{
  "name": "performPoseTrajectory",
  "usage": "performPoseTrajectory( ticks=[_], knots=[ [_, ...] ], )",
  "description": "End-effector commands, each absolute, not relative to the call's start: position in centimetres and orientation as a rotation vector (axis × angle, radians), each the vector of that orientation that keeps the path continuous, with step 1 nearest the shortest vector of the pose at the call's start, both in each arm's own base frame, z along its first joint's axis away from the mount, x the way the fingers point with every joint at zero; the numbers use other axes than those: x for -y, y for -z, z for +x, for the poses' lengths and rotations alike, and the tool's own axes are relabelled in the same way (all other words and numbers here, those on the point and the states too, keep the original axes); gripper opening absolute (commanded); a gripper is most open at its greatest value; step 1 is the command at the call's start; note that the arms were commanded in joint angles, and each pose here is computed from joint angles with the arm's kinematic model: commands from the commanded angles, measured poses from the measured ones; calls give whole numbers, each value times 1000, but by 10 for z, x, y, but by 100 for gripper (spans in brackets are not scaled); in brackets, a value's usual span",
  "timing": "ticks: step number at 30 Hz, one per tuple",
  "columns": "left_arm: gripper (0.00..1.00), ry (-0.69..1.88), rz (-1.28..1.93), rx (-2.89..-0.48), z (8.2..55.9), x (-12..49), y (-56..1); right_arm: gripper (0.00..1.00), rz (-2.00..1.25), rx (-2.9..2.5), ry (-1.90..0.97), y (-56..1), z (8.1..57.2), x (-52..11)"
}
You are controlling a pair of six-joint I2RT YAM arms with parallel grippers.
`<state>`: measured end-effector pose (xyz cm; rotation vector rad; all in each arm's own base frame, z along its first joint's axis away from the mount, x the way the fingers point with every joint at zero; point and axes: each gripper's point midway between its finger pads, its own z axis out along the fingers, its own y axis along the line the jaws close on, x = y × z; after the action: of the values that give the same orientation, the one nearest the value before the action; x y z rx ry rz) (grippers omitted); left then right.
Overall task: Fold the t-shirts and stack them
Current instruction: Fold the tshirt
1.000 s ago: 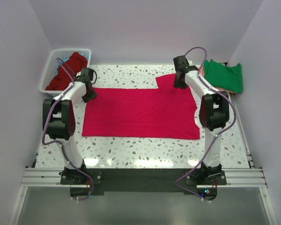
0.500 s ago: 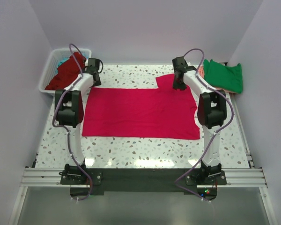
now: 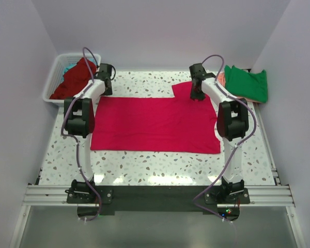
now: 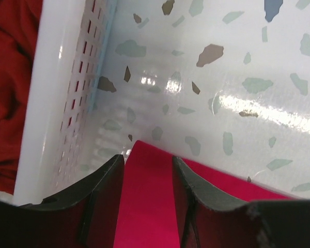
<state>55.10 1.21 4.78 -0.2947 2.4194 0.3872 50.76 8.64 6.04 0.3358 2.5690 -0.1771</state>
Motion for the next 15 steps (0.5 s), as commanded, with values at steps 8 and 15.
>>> performPoseTrajectory(
  ticks=[8,15],
  knots=[
    [45,-407,-283,-2513,539,-20,-24,28,357,-2567,141,-64,511,-89],
    [45,-438,-274,-2520,546,-23,-6,27,349,-2572,141,-64,509,-90]
  ],
)
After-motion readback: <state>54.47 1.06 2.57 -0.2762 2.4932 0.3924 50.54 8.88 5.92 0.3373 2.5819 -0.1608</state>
